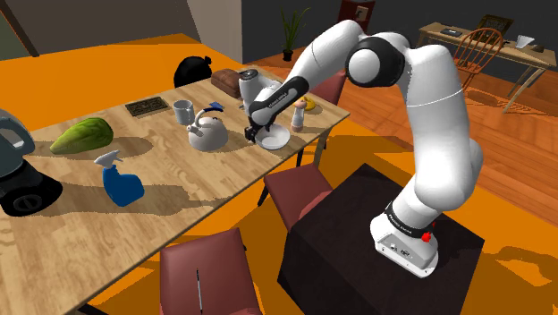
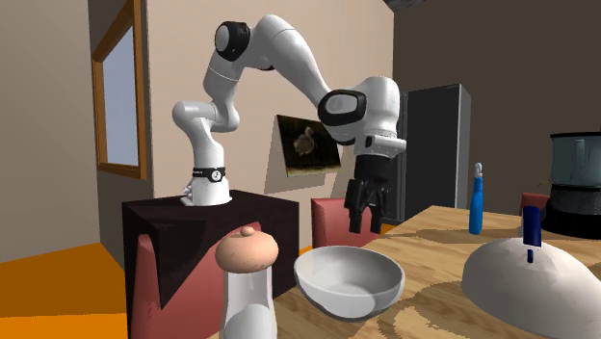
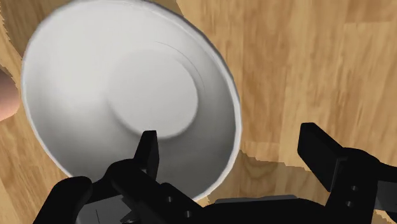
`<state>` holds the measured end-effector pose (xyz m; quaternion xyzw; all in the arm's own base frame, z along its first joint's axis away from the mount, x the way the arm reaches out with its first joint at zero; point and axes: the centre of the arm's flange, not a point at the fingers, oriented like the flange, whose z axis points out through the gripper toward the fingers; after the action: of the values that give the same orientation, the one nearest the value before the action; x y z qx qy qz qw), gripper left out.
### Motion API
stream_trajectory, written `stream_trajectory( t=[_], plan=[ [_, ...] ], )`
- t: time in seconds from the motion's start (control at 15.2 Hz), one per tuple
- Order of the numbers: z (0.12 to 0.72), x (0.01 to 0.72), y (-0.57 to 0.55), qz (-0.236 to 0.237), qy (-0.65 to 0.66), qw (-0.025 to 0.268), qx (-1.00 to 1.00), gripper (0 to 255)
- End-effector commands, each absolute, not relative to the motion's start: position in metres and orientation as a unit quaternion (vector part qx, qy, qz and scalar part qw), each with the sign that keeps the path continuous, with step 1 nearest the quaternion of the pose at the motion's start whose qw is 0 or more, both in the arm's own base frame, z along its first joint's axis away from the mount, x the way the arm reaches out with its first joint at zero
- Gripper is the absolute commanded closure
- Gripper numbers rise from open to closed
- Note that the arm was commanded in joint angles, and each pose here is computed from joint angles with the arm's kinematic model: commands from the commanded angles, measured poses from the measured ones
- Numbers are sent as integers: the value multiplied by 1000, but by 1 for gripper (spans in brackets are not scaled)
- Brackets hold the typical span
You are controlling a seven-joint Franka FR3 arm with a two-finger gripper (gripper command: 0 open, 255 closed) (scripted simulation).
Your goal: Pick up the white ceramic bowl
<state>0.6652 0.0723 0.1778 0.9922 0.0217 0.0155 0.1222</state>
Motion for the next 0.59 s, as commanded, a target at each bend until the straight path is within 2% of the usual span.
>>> stream_trajectory(
  t=[0.0, 0.53],
  plan=[
    [164, 670, 73, 15, 22, 124, 992, 0],
    [129, 670, 73, 15, 22, 124, 992, 0]
  ],
)
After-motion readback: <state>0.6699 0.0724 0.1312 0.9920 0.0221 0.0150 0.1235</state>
